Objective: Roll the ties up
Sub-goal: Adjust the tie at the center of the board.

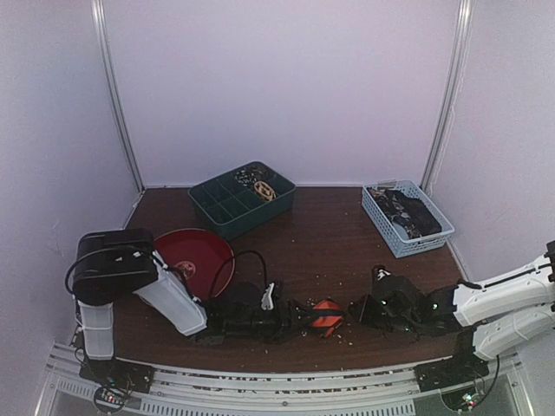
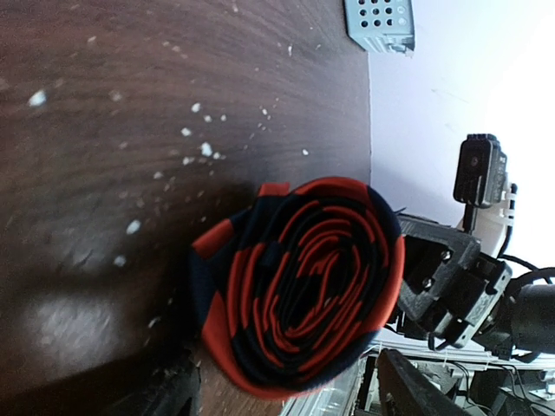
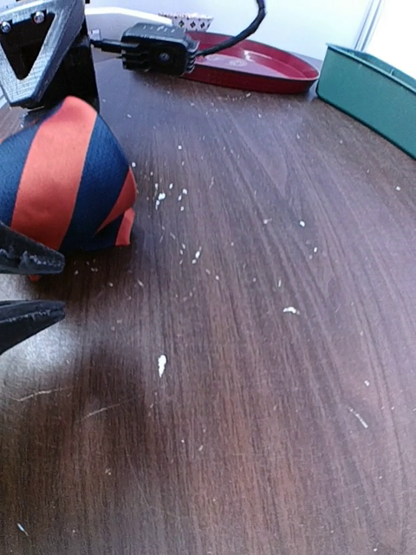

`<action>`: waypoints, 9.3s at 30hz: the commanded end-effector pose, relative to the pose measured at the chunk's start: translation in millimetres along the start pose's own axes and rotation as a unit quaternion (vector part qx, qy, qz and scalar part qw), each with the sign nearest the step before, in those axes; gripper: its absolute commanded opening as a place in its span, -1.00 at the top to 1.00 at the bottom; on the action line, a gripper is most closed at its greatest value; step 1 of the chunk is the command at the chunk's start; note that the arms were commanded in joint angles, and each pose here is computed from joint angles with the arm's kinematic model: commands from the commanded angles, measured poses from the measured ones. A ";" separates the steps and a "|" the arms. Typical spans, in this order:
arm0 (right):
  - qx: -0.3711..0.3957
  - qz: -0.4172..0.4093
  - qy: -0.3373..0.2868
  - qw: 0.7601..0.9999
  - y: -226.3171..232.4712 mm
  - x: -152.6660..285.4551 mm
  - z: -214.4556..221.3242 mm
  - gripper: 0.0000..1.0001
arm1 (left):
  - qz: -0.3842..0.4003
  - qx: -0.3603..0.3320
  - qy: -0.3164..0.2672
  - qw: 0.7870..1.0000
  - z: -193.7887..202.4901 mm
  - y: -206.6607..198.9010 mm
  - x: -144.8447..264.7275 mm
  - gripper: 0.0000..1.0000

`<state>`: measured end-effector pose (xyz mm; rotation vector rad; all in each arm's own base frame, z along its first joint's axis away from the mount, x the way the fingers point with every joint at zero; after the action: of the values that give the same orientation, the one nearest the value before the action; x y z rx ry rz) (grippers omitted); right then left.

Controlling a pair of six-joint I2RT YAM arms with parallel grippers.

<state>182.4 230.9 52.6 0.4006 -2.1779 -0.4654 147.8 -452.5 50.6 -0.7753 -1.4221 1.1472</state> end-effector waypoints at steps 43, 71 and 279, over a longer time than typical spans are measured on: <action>-0.008 -0.020 0.063 0.998 19.8 -6.1 32.8 0.74 | -0.135 -0.308 0.061 0.940 -60.3 -25.6 7.1 -0.10; 0.042 0.043 0.087 0.994 25.2 -24.9 51.7 0.76 | -0.219 -0.284 0.044 0.933 -41.7 6.7 -18.7 1.00; -0.028 -0.244 0.096 0.964 32.5 -23.4 13.0 0.26 | 0.033 0.076 -0.086 0.993 -24.0 0.9 -6.9 -0.36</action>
<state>195.7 278.6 47.3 0.9419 -1.9351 -0.5811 173.7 -458.9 49.1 -0.6461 -1.4051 1.4034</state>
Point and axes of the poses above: each gripper's point midway between its finger pads, its own x axis back along the fingers, its own y axis along the line the jaws close on, z = x × y, the point moved 1 cm from there along x, back along the fingers, and after that the axes turned 10 degrees about x, right-handed, at the moved point
